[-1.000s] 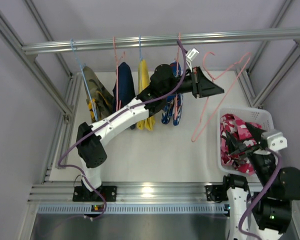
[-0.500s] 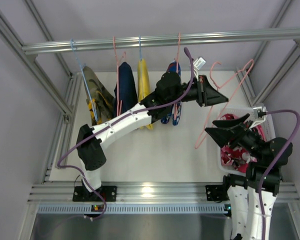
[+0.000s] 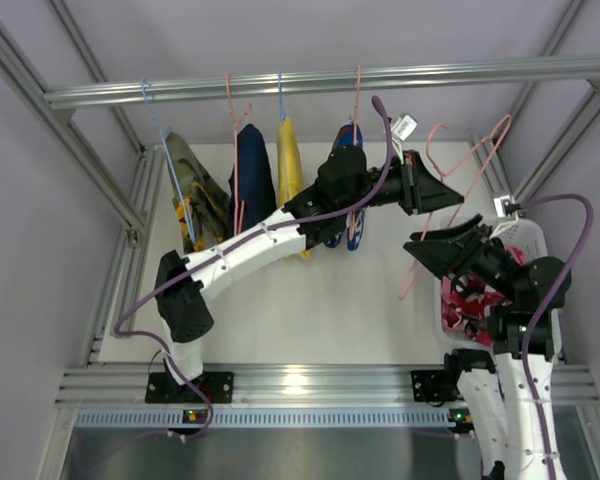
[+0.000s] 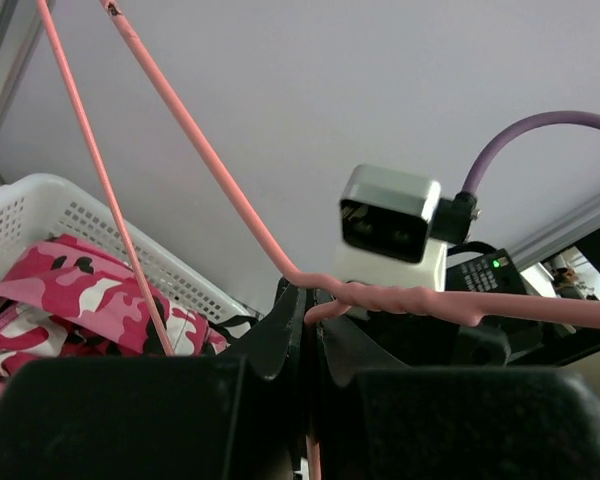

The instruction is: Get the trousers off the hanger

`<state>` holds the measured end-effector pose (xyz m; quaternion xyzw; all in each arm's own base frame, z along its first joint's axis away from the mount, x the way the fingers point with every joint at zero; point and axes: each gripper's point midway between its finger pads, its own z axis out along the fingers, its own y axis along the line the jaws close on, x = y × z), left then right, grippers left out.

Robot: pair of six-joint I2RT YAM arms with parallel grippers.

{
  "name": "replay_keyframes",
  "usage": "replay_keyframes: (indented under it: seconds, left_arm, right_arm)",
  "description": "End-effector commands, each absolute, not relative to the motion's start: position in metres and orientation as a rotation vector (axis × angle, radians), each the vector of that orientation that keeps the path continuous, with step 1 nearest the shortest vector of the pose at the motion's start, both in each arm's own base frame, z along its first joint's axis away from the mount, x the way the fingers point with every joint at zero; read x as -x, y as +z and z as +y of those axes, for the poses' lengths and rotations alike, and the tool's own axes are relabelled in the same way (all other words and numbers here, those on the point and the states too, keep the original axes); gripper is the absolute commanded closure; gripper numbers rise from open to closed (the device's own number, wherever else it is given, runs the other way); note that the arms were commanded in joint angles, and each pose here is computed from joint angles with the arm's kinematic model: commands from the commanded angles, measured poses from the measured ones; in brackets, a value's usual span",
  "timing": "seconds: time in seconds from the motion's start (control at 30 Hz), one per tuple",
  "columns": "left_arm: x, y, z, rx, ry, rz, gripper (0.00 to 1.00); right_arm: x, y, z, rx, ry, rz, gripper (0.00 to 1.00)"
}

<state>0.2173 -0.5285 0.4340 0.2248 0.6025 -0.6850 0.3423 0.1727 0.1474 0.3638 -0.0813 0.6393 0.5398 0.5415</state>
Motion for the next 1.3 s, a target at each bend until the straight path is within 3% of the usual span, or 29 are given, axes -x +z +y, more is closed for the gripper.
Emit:
replay_keyframes:
  seconds: [0.0,0.13,0.17,0.23,0.37,0.4,0.43,0.53,0.57,0.6,1.1,1.27]
  left_arm:
    - [-0.220,0.470,-0.528,-0.566,-1.771,1.442,1.00]
    - [-0.223,0.470,-0.530,-0.550,-1.761,1.450,1.00]
    - [-0.225,0.467,-0.530,-0.546,-1.746,1.460,1.00]
    - [-0.227,0.467,-0.527,-0.541,-1.721,1.465,1.00]
    - [-0.231,0.463,-0.519,-0.548,-1.640,1.480,0.97]
    - [-0.233,0.459,-0.515,-0.556,-1.596,1.492,0.90]
    - [-0.238,0.454,-0.513,-0.562,-1.548,1.498,0.68]
    - [-0.239,0.443,-0.501,-0.578,-1.480,1.525,0.33]
    - [-0.241,0.441,-0.498,-0.590,-1.445,1.521,0.05]
    - [-0.240,0.445,-0.491,-0.594,-1.431,1.506,0.01]
    - [-0.228,0.464,-0.425,-0.754,-1.092,1.260,0.01]
    - [-0.216,0.475,-0.411,-0.795,-1.064,1.147,0.01]
  right_arm:
    - [-0.172,0.375,0.158,0.271,1.263,1.447,0.42]
    - [-0.169,0.373,0.164,0.321,1.254,1.456,0.68]
    - [-0.170,0.372,0.164,0.331,1.240,1.457,0.83]
    - [-0.169,0.370,0.162,0.314,1.220,1.484,1.00]
    - [-0.156,0.373,0.157,0.343,1.135,1.494,1.00]
    - [-0.151,0.381,0.156,0.349,1.116,1.483,1.00]
    - [-0.147,0.377,0.155,0.342,1.110,1.503,1.00]
    - [-0.137,0.383,0.153,0.351,1.091,1.512,1.00]
    - [-0.136,0.378,0.153,0.339,1.091,1.541,1.00]
    - [-0.136,0.380,0.152,0.335,1.087,1.549,1.00]
    - [-0.154,0.374,0.155,0.218,1.450,1.664,1.00]
    - [-0.154,0.403,0.154,0.293,1.499,1.570,1.00]
